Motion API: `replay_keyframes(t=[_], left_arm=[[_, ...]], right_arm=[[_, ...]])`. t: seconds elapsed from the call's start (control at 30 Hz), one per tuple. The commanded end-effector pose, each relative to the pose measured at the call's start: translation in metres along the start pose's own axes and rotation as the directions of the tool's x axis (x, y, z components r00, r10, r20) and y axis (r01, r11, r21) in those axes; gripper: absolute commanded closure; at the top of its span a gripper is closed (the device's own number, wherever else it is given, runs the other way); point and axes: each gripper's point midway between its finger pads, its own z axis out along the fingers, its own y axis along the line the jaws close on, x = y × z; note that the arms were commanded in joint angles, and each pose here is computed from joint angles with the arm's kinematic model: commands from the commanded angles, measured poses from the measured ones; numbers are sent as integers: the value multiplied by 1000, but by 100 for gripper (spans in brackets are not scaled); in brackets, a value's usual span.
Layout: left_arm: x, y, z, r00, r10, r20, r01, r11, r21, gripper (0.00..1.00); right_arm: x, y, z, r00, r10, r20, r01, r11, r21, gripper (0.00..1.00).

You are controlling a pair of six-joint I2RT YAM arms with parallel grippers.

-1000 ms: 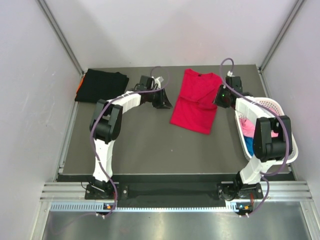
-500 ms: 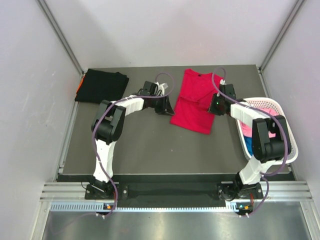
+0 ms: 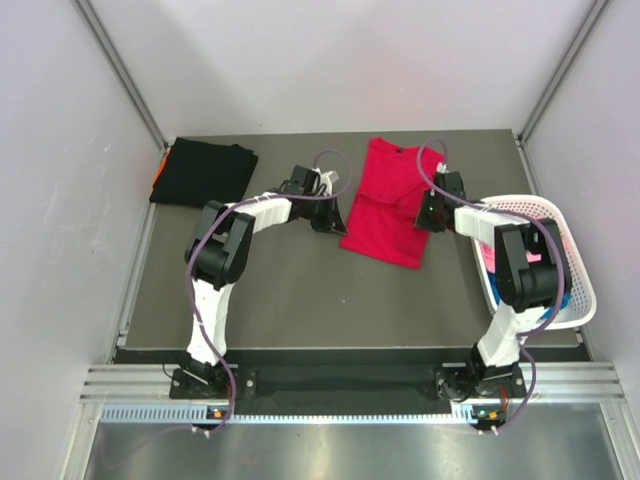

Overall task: Fold and stack the t-shirts
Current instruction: Fold the tshirt

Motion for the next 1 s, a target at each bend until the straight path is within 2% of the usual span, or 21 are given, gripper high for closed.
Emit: replay_keyframes(t=[0.0,0.53,0.77,0.97], left_arm=[[-2,0,-7,1000,12,18,-12,1000,-29,100],[8,9,-3,999,-49,21,50,997,-64,100],[12,-1,-7,996,-81,42,84,995,-55,100],[19,-2,-12,994,-103,37,105,992,-67,100]], right_arm=[[-29,9,8,996,-14,86,14,1000,-6,80],[-87,8,27,987,-44,154,36,998,50,81],[-90,28,0,984,-44,175,47,999,-12,81],[-74,30,-23,992,-3,128,5,1000,-16,78]])
